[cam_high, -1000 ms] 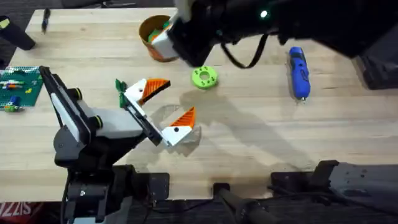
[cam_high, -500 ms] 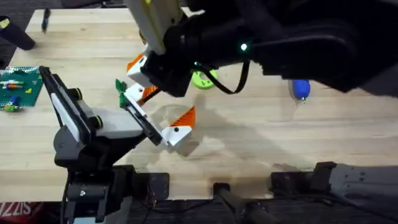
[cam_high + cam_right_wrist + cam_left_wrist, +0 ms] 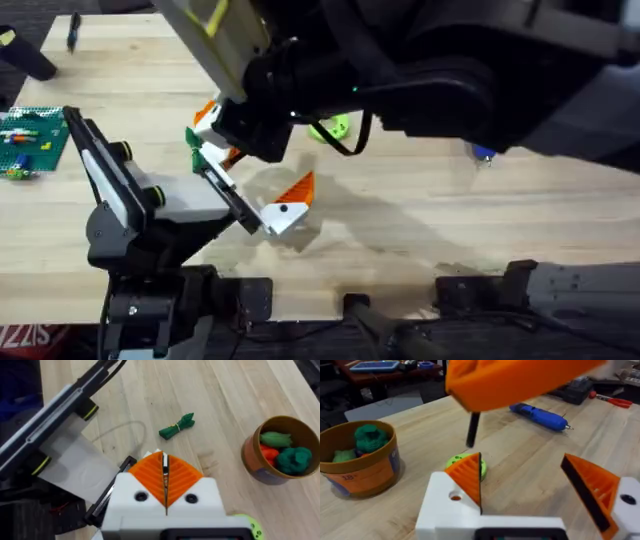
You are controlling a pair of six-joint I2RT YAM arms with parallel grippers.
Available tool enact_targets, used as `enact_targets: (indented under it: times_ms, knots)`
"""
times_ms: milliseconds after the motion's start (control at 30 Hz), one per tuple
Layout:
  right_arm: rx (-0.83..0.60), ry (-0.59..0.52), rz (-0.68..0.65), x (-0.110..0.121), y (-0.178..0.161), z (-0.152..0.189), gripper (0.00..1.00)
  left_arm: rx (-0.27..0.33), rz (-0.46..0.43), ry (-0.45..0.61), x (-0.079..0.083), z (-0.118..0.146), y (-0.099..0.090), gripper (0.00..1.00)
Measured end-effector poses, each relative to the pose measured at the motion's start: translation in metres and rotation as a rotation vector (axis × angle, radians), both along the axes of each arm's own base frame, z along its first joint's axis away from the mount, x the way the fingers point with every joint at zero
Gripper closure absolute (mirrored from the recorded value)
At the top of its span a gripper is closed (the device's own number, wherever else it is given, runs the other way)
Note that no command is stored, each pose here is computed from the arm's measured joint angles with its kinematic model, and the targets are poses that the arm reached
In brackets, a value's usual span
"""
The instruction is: Pick up the gripper from the table and insert it into the empty holder that is missing its gripper. Then pick up a screw, insert it into the mounting hole, and use the screwdriver to tighten it. Finally, clean up the table by picking up the vegetable and placing it into the bucket.
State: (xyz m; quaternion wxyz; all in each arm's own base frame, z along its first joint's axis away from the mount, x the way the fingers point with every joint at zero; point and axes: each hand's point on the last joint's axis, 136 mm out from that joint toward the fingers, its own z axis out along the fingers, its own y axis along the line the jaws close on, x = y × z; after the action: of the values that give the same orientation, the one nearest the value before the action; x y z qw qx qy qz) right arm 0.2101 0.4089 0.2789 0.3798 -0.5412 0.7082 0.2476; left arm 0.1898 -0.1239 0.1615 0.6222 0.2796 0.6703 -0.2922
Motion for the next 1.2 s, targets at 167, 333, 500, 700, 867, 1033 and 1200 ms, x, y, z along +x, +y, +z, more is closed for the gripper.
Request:
enact_targets:
  times_ms: [167,333,500,700,867,1033,1200]
  knots:
    - [-0.006,0.003,0.000,0.000,0.001,-0.003,0.995,0.000,0.000,-0.001,0.000,0.000,0.000,0.016]
    - [-0.013,0.006,0.001,0.001,0.002,-0.006,0.995,0.000,0.000,0.000,0.000,0.000,0.000,0.016]
    - [-0.034,0.018,0.002,0.003,0.005,-0.017,0.995,0.000,0.000,0.000,0.000,0.000,0.000,0.015]
    - [-0.054,0.029,0.002,0.005,0.008,-0.027,0.995,0.000,0.000,0.000,0.000,0.000,0.000,0.015]
    - [-0.067,0.037,0.002,0.006,0.010,-0.034,0.995,0.000,0.000,0.000,0.000,0.000,0.000,0.016]
    - [-0.068,0.037,0.002,0.006,0.010,-0.034,0.995,0.000,0.000,0.000,0.000,0.000,0.000,0.014]
    - [-0.069,0.038,0.002,0.006,0.010,-0.035,0.995,0.000,0.000,0.000,0.000,0.000,0.000,0.015]
